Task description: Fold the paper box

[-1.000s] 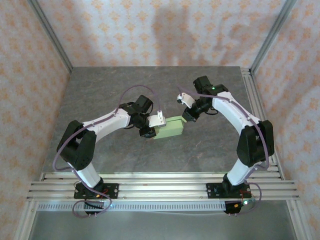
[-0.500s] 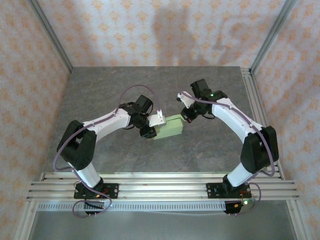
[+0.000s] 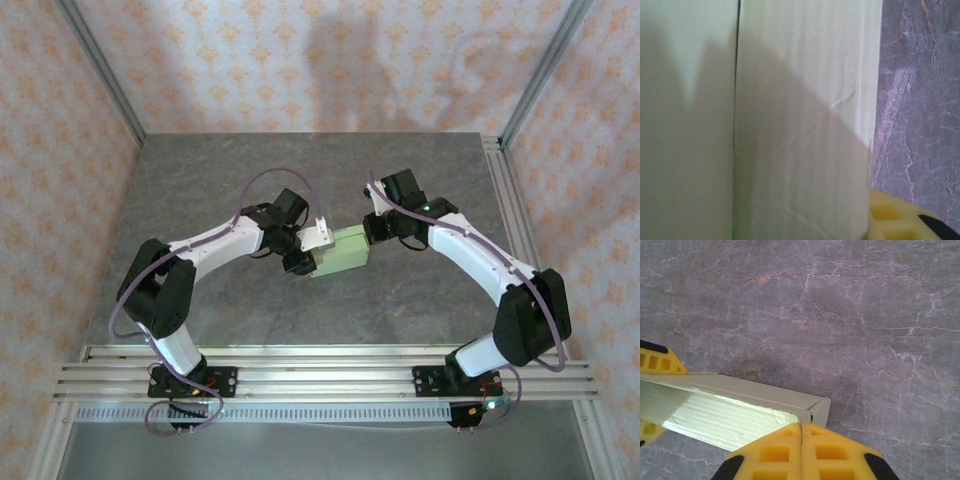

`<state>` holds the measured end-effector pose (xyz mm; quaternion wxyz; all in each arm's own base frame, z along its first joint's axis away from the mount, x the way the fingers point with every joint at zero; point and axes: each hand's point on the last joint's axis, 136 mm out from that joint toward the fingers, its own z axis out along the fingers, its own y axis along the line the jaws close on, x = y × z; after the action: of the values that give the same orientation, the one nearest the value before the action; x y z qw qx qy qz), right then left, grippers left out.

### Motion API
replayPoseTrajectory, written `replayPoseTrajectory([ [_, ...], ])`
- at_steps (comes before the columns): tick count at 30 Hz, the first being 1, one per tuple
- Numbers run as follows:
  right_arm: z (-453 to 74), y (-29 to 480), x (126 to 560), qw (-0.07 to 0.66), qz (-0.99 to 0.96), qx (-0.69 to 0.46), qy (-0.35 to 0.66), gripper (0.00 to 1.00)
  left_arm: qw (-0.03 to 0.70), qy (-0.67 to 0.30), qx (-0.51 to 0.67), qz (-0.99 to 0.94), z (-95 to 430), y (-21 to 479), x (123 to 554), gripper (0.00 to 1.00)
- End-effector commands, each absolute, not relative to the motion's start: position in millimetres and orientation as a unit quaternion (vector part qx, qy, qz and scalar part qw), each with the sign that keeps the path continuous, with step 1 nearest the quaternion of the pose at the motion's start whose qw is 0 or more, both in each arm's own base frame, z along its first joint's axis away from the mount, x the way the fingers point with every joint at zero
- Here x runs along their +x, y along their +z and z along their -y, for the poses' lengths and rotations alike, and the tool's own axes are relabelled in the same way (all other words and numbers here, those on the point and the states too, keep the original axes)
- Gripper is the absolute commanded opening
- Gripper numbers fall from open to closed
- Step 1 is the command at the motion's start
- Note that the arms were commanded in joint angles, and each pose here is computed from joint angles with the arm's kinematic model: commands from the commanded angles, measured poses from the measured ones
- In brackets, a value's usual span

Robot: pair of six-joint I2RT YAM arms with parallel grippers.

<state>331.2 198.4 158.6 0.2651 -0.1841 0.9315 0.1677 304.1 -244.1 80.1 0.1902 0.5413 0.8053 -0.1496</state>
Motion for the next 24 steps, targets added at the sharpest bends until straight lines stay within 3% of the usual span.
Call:
replayPoseTrajectory([
  [1, -192, 170, 335, 0.290, -0.932, -0.136, 0.168, 0.00, 0.160, -0.131, 0.529, -0.823, 234, 72, 301, 0.41],
  [24, -192, 153, 326, 0.365, -0.911, -0.113, 0.154, 0.00, 0.169, -0.138, 0.518, -0.827, 239, 78, 303, 0.45],
])
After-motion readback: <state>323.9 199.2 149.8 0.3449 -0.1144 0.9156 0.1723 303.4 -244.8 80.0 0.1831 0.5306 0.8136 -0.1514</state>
